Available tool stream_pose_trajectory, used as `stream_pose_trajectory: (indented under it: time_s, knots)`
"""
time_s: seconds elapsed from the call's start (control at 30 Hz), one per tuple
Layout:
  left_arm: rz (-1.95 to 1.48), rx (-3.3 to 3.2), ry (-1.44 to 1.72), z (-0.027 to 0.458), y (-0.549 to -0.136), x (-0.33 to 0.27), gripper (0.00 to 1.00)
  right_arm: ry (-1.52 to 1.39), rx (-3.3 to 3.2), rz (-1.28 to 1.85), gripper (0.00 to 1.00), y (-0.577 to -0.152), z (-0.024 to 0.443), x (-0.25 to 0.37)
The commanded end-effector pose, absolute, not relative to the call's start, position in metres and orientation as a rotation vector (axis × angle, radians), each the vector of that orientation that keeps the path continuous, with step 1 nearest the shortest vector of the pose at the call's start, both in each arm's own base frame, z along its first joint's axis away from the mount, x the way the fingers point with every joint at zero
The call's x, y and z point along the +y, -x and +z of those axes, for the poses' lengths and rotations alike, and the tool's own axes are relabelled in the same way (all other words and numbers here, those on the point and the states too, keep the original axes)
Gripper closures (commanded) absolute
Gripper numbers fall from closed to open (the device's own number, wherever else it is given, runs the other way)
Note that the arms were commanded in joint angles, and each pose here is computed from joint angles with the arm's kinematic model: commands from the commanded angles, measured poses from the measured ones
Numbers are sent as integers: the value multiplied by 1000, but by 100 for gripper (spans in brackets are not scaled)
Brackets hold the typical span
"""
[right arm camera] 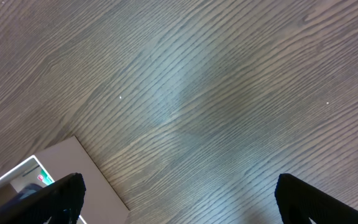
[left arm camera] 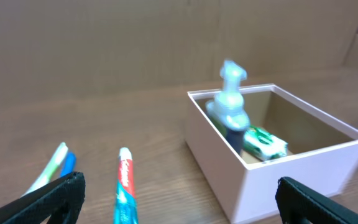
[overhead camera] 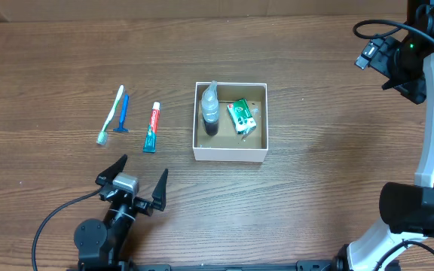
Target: Pack container
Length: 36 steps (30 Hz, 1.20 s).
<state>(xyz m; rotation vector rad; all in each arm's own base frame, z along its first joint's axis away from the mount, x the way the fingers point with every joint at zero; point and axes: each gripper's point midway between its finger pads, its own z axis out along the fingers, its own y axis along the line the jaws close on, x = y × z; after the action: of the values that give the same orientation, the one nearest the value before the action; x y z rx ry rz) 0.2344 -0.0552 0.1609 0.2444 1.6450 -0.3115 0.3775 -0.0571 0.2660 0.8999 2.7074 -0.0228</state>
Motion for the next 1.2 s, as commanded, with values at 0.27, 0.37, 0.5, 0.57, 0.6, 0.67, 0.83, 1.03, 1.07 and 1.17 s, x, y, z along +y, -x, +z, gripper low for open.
stream_pose_trajectory:
  time_s: [0.27, 0.37, 0.5, 0.57, 0.6, 0.67, 0.83, 1.03, 1.07, 1.17]
  knots:
    - [-336, 1976, 37, 249, -252, -32, 0, -902, 2701, -14, 0, -379, 267, -57]
    - [-380, 2204, 30, 235, -274, -37, 0, -902, 2701, -15, 0, -379, 267, -57]
    - [-442, 2524, 41, 207, -297, -41, 0, -902, 2701, -15, 0, -379, 267, -57]
    - [-463, 2650, 76, 190, -309, -40, 0, -902, 2701, -14, 0, -379, 267, -57]
    - [-471, 2703, 91, 181, -313, -40, 0, -902, 2701, -15, 0, -379, 267, -57]
    - [-494, 2837, 129, 157, -312, -40, 0, -902, 2701, -15, 0, -379, 267, -57]
    - [-406, 2945, 14, 120, -320, -33, 0, -902, 2701, -14, 0, -379, 267, -57]
    - [-242, 2872, -70, 116, -345, -27, 0, -902, 2701, -14, 0, -379, 267, -57]
    - [-214, 2837, -87, 118, -354, -25, 0, -902, 2701, -15, 0, -379, 267, -57]
    - [-252, 2762, -39, 123, -372, -29, 0, -902, 2701, -15, 0, -379, 267, -57]
